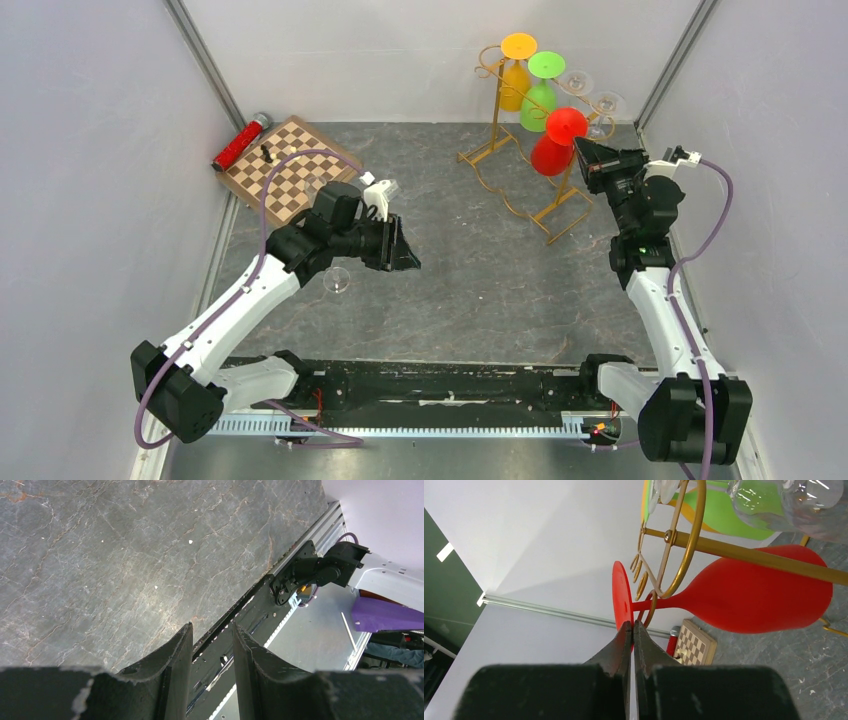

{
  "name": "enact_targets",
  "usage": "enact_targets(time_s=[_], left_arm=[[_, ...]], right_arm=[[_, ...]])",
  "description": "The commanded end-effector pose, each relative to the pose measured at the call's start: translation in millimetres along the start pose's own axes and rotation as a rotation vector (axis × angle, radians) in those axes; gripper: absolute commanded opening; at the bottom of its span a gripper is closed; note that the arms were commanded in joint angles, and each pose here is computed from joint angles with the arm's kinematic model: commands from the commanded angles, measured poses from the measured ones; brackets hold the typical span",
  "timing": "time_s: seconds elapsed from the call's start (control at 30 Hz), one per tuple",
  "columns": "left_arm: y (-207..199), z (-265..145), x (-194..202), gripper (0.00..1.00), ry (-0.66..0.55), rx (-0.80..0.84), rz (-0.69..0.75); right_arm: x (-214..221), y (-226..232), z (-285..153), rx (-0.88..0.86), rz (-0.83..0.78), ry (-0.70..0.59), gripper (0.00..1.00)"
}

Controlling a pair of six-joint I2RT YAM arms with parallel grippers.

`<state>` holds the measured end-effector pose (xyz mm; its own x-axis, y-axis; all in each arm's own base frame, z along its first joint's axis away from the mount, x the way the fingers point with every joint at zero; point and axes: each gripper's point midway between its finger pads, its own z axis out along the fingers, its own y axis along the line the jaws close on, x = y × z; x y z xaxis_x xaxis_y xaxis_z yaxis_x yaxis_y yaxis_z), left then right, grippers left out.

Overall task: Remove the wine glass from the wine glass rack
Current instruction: Pick up the wine glass from the wine rack.

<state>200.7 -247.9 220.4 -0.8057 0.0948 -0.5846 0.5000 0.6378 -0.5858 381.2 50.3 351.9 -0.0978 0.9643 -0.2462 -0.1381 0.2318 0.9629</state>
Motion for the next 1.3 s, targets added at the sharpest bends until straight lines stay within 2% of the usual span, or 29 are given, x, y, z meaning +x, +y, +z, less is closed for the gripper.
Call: enact_targets(time_s=[0.0,0.53,1.27], left_arm=[[-5,-5,-5,0.41,-0.026,0.035,0.050],[-1,-5,-5,0.41,-0.029,0.019,0.048],[3,-4,-4,0.41,-0.027,0.007,0.043]], right_arm=[[-7,19,-1,-0.071,-0.011,-0.030,0.00],[-2,47,-18,-0.144,-0.015,-0.002,0.00],[22,26,-38,-0.125,-0.028,0.097,0.00]])
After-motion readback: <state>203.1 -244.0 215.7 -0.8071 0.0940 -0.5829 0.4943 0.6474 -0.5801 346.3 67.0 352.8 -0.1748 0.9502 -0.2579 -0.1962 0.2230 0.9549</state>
